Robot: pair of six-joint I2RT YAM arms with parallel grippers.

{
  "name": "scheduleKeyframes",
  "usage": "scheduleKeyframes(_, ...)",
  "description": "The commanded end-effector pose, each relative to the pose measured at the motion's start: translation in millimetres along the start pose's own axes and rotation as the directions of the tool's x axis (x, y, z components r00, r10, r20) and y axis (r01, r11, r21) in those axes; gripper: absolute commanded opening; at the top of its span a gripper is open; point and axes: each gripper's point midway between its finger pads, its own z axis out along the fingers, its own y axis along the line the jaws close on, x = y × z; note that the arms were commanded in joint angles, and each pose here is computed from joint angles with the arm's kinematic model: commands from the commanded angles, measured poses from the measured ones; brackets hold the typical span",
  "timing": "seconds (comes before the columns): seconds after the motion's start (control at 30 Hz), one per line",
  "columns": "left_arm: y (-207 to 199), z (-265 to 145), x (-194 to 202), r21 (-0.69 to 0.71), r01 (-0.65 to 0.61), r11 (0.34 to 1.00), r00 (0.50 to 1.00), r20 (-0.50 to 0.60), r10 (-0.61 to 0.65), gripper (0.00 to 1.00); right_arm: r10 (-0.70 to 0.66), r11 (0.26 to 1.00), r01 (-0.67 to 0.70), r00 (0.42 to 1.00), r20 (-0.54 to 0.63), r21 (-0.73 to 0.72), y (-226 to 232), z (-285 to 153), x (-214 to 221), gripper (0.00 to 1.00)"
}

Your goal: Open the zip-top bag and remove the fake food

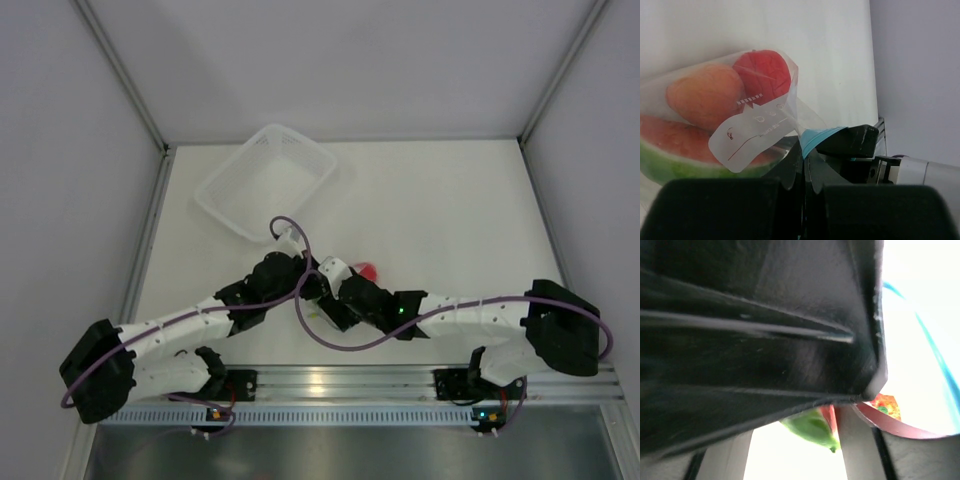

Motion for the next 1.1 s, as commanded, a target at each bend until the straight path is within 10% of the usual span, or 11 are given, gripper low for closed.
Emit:
scheduleKeyframes(0.0, -23, 0, 1, 0.093, -0.027, 0.995, 0.999, -0.023, 0.03, 0.0, -0.041, 0.989, 0.038, 0.999, -0.018, -0.144, 15, -3, 7, 0.64)
scheduleKeyframes(0.37, -42, -5, -1, 0.152, -0.039, 0.988, 0.998, -0.039, 0.045, 0.0, -0.123, 0.963, 0.104, 0.99, -0.062, -0.248, 33, 8, 23, 0.71)
scheduleKeyframes(0.87, -41, -14, -5, 0.169, -0.035, 0.985, 0.999, -0.029, 0.041, 0.0, -0.02, 0.995, 0.029, 0.996, -0.089, 0.094, -13, 20, 23, 0.5)
scheduleKeyframes(1.07, -40, -17, -4, 0.174, -0.027, 0.984, 0.999, -0.027, 0.032, 0.0, -0.029, 0.998, 0.019, 0.987, -0.156, -0.067, 18, 30, 43, 0.72)
